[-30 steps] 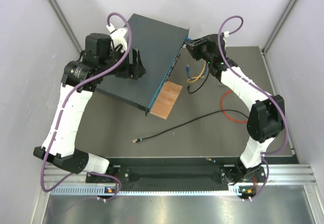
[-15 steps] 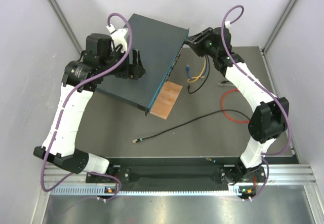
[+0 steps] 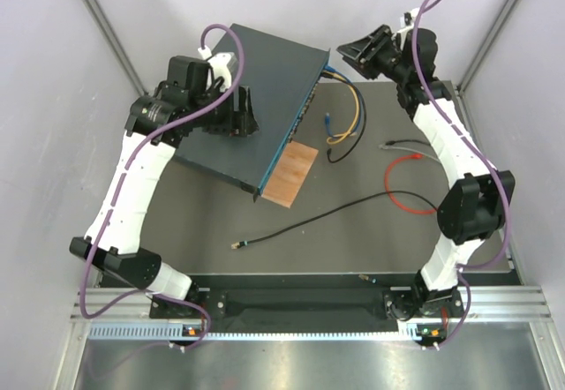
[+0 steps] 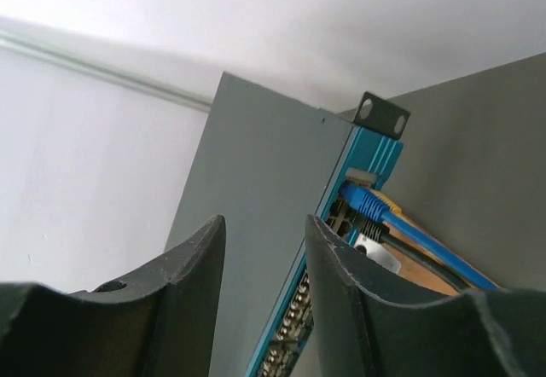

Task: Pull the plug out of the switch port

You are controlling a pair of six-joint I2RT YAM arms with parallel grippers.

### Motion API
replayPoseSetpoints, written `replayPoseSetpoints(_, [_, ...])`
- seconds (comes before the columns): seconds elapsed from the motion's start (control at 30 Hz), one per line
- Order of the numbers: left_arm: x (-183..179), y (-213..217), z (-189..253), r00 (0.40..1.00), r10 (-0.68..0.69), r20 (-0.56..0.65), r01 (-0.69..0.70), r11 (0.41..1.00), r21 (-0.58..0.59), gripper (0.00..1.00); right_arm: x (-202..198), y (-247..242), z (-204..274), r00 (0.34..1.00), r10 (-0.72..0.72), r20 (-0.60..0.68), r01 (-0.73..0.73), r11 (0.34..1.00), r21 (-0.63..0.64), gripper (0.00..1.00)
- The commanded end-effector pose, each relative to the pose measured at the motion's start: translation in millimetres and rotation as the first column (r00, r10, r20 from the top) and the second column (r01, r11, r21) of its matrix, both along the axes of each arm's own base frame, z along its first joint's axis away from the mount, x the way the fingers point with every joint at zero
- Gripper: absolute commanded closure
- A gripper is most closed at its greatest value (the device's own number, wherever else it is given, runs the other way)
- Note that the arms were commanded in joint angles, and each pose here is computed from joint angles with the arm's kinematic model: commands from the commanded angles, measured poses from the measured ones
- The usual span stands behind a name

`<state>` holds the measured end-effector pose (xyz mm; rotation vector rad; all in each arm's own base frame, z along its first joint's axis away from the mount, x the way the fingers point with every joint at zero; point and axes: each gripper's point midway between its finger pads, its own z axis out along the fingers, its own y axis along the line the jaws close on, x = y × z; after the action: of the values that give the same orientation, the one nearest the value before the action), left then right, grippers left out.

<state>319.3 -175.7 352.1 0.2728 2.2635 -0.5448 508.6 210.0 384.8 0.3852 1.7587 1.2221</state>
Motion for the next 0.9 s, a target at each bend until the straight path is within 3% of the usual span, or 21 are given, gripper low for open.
replayPoseSetpoints(0.0, [-0.6,2.6,18.2,0.999,0.019,0.049,-0.018,1.0,-0.024,0.25,-6.1,-3.0,25.6,0.992,0.075,0.099,-0.071,0.997,-0.042,0.57])
replayPoseSetpoints(0.33, [3.0,-8.8,2.1,0.997,0.048,-0.059,-0.052,0.996,-0.079,0.26,-15.1,-8.3,17.7,0.981,0.162,0.105,-0.151,0.983,-0.101,0.55])
replayPoseSetpoints(0.47, [5.6,-6.9,1.3,0.995,0.064,-0.078,-0.069,0.996,-0.064,0.26,-21.7,-2.2,30.6,0.978,0.141,0.154,-0.136,0.99,-0.043,0.56])
replayPoseSetpoints(0.7, [-2.3,-11.2,-15.6,0.989,0.023,-0.147,-0.031,0.998,-0.053,0.28,-29.6,8.7,19.1,0.989,0.059,0.135,-0.069,0.995,0.073,0.56])
replayPoseSetpoints(0.87, [-23.5,-3.8,1.9,0.994,0.001,-0.111,-0.008,0.998,-0.058,0.28,-35.0,20.5,4.2,0.994,-0.026,0.107,0.019,0.998,0.066,0.6])
